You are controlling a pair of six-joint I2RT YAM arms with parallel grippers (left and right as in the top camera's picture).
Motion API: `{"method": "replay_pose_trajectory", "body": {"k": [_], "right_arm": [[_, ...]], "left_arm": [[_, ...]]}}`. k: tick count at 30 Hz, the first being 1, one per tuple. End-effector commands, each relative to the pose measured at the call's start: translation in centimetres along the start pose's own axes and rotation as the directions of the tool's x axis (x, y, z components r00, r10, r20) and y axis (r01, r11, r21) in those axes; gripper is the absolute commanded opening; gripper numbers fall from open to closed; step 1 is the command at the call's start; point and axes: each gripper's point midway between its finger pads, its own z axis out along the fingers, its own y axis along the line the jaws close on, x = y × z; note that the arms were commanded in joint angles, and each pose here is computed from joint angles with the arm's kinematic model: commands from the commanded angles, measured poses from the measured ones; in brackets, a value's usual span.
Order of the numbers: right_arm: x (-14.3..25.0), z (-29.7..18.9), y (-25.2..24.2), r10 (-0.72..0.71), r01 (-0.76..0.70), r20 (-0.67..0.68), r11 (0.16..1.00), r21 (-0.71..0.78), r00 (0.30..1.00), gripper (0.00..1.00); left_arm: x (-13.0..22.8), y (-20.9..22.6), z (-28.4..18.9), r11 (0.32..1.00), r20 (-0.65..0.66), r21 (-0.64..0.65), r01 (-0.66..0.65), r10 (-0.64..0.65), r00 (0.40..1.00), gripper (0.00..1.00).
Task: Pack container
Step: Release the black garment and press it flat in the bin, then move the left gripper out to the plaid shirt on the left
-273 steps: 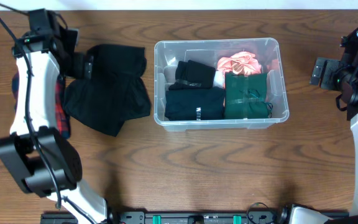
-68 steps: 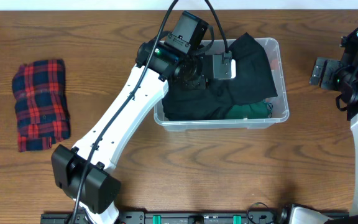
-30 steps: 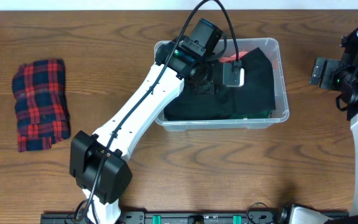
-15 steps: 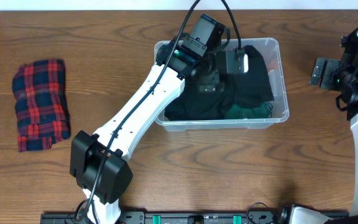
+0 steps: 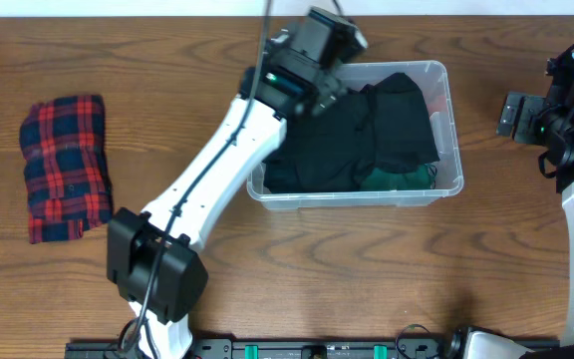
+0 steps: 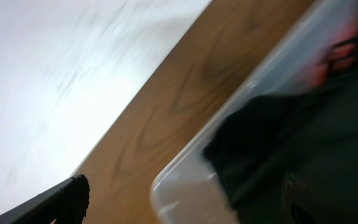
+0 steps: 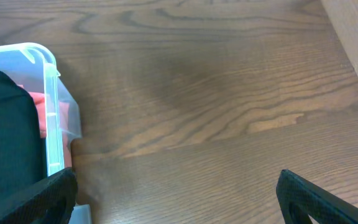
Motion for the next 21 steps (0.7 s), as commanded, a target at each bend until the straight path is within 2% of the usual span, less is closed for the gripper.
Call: {"method": "replay_pose_trajectory", "body": {"k": [1,4,9,16,21], "right_arm": [[-0.5,-0.6,-0.3,0.013,-0.013,0.021,1.0,0.01,1.0,0.99],[-0.5,-0.6,-0.3,0.013,-0.013,0.021,1.0,0.01,1.0,0.99],[-0.5,-0.6,-0.3,0.013,-0.013,0.021,1.0,0.01,1.0,0.99],[-0.5,-0.6,-0.3,0.013,-0.013,0.021,1.0,0.01,1.0,0.99],[-0.5,-0.6,-0.3,0.013,-0.013,0.021,1.0,0.01,1.0,0.99]], "left_arm": [[2.2,5.1,-1.2,0.972,-0.039,-0.127,0.199,-0.206,0.978,0.98],[5.2,7.2,-0.8,0.933,-0.098,-0.164,0.32,-0.338,0.936,0.98],[11.2,12.7,-1.3,0.759,-0.122,-0.291,0.582,-0.633,0.764,0.98],[21.3,18.0,-2.6,0.646,-0.243,-0.437,0.626,-0.755,0.609,0.98],[27.7,21.5,-4.4,0.549,-0.258,-0.539,0.639,-0.829,0.495,0.98]]}}
